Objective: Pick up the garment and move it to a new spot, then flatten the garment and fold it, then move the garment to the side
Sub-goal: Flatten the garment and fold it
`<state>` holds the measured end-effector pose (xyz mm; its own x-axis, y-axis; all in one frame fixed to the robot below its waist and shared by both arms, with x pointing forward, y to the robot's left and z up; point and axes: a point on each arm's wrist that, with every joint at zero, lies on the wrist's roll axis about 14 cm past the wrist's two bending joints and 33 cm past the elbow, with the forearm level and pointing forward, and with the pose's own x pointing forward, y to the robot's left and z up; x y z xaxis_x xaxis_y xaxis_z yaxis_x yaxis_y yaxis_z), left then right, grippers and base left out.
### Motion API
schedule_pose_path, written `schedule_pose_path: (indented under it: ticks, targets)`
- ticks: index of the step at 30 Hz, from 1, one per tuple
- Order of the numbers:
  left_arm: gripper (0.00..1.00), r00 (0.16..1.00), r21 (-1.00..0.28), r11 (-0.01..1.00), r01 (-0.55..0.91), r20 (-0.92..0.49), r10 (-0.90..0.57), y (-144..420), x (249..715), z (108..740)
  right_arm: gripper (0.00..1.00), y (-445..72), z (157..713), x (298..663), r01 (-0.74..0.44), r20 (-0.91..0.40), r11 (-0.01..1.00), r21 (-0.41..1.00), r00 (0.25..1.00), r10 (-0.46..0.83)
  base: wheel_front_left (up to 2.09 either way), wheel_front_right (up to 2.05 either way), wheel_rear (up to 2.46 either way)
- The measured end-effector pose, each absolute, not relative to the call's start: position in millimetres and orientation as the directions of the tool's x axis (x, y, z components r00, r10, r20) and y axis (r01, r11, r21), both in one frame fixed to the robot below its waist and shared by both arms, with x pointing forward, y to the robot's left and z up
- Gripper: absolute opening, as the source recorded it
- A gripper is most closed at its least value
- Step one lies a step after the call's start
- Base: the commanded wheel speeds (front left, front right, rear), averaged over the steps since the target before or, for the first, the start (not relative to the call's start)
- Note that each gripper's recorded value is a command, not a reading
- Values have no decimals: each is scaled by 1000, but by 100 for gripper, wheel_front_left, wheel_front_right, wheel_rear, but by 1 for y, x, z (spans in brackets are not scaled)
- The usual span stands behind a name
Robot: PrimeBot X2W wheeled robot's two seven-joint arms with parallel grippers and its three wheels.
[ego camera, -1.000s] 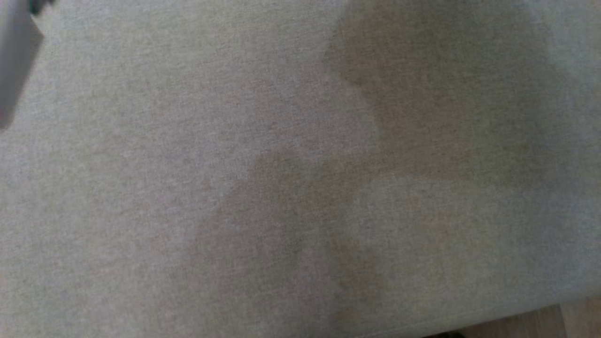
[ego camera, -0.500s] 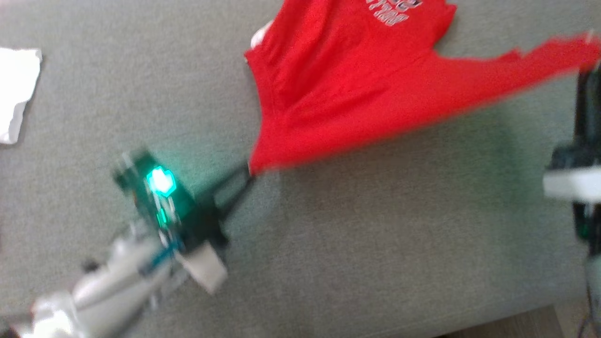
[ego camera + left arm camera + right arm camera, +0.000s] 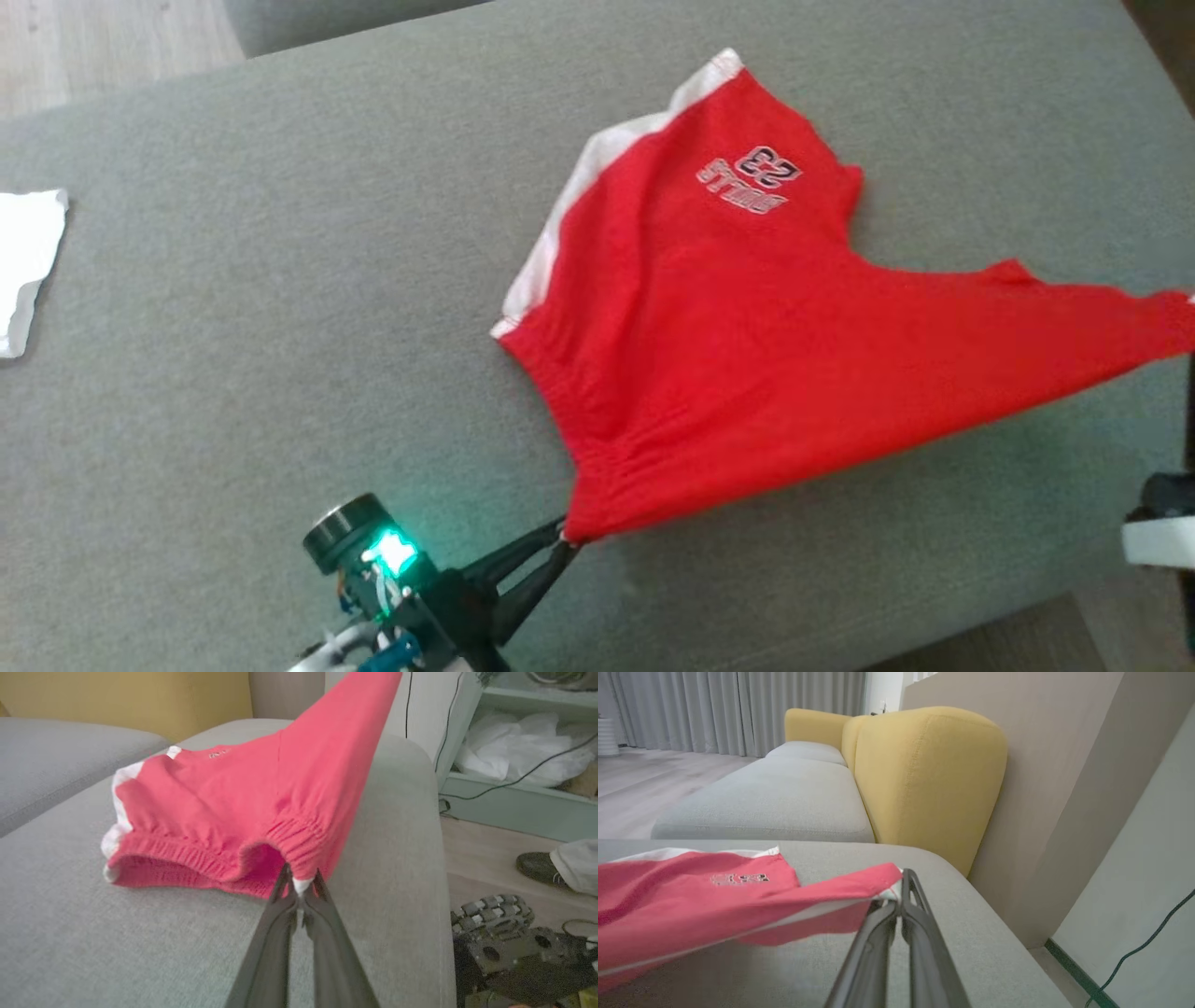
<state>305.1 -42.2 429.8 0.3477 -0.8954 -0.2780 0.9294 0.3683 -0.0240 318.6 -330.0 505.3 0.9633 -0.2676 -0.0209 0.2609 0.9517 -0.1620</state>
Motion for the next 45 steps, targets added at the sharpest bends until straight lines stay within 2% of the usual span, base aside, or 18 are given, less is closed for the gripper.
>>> schedule_pose_path:
  ticks: [5, 11, 14, 28, 30, 31, 32, 33, 35, 36, 41, 45]
  targets:
    - [0, 385, -97, 413, 906, -219, -897, -45, 320, 447, 0, -331, 512, 347, 237, -26, 955, -180, 969, -246, 0, 0, 0]
    - [0, 453, -204, 475, 856, -145, -879, -44, 358, 467, 0, -317, 522, 423, 114, -30, 965, -236, 992, -124, 0, 0, 0]
    - [0, 501, -241, 526, 816, -159, -850, -34, 375, 461, 0, -301, 511, 457, 40, -76, 971, -235, 995, -59, 0, 0, 0]
    - [0, 563, -372, 615, 696, -250, -788, -11, 409, 423, 0, -237, 437, 539, -215, -307, 945, -246, 942, 135, 0, 0, 0]
    - [0, 569, -396, 621, 676, -255, -782, -8, 412, 419, 19, -229, 429, 548, -249, -334, 932, -265, 930, 154, 0, 0, 0]
    - [0, 568, -404, 621, 672, -258, -782, -7, 412, 417, 35, -226, 424, 552, -262, -346, 927, -268, 924, 161, 0, 0, 0]
    - [0, 570, -412, 623, 665, -261, -779, -7, 413, 415, 71, -223, 420, 555, -273, -359, 923, -270, 918, 166, 0, 0, 0]
    - [19, 570, -416, 624, 661, -263, -778, -6, 413, 413, 100, -221, 416, 558, -282, -368, 921, -270, 914, 172, 0, 0, 0]
    - [64, 585, -424, 635, 646, -260, -768, -5, 416, 411, 100, -216, 411, 563, -292, -367, 918, -268, 912, 183, 0, 0, 0]
    - [98, 593, -422, 641, 641, -259, -763, -3, 418, 410, 100, -213, 412, 566, -294, -354, 919, -262, 915, 192, 0, 0, 0]
    - [100, 673, -378, 702, 603, -232, -703, 7, 429, 412, 100, -195, 415, 571, -305, -300, 933, -189, 923, 241, 0, 0, 0]
    - [100, 788, -349, 783, 514, -170, -593, 22, 446, 427, 100, -192, 420, 565, -295, -282, 948, -118, 926, 253, 0, 0, 0]
